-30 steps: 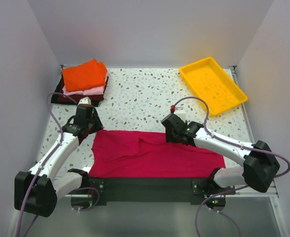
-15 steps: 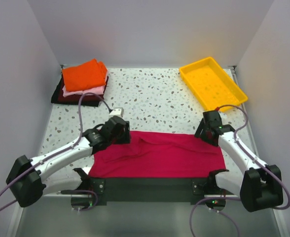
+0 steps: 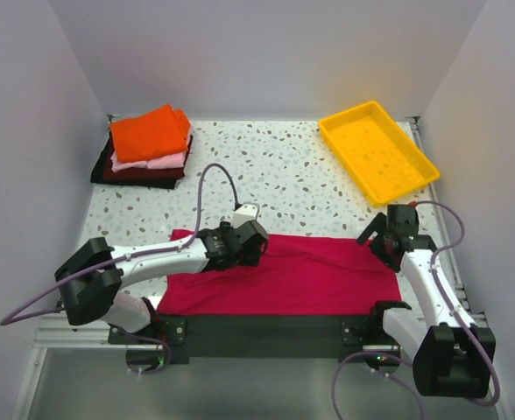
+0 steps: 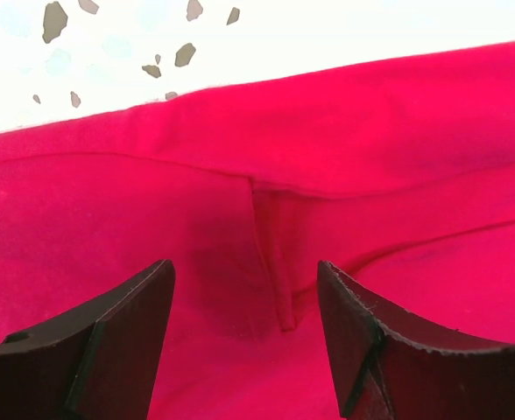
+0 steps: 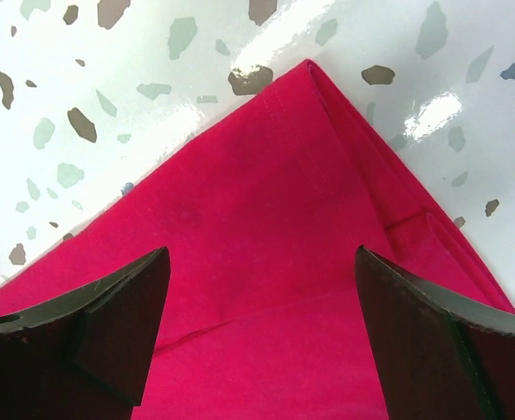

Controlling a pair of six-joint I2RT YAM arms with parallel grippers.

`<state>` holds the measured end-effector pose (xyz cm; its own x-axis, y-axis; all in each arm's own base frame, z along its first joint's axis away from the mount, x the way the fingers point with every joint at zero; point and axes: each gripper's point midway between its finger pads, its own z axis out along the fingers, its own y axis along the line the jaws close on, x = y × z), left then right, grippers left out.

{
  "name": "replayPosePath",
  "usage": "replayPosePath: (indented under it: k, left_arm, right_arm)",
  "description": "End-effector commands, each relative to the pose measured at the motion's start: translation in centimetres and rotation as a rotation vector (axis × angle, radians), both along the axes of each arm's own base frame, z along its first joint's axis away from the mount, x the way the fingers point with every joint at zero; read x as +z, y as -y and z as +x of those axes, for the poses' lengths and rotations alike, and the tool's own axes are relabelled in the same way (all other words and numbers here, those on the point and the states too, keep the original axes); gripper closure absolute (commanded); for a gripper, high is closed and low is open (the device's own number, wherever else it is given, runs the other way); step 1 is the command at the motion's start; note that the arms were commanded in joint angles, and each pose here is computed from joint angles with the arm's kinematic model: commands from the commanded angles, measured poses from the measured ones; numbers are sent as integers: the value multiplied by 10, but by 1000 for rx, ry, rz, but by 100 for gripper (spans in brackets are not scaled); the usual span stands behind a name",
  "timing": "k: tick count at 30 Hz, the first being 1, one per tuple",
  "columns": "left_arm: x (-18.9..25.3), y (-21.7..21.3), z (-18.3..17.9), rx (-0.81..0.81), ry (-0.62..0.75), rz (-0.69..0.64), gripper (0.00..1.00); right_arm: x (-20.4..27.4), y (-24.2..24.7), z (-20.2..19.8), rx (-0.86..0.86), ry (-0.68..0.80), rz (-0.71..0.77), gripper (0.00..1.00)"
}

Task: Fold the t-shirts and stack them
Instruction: Fold the tshirt

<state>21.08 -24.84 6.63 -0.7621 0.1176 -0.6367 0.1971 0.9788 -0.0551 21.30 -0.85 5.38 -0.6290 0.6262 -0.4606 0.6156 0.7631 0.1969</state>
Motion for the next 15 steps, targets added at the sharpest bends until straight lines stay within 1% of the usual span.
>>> replayPosePath:
  k: [1,3,5,9,15]
  left_arm:
    - [6,7,9,28,57,28,30]
    - [1,4,5,27,50,63,32]
    - [-3,3,4,20,47,68,33]
    - [-5,7,0,3,41,49,37]
    - [-15,5,-3,-7,29,58,39]
  right_arm:
    - [7,3,-5,-45,16,9,9]
    - [7,8,-13,-71,-1,-11,5]
    - [11,12,-15,-107,17,-21,1]
    - [9,18,-22,-184,-1,-29,1]
    - [9,14,-18,-195,-12,0,1]
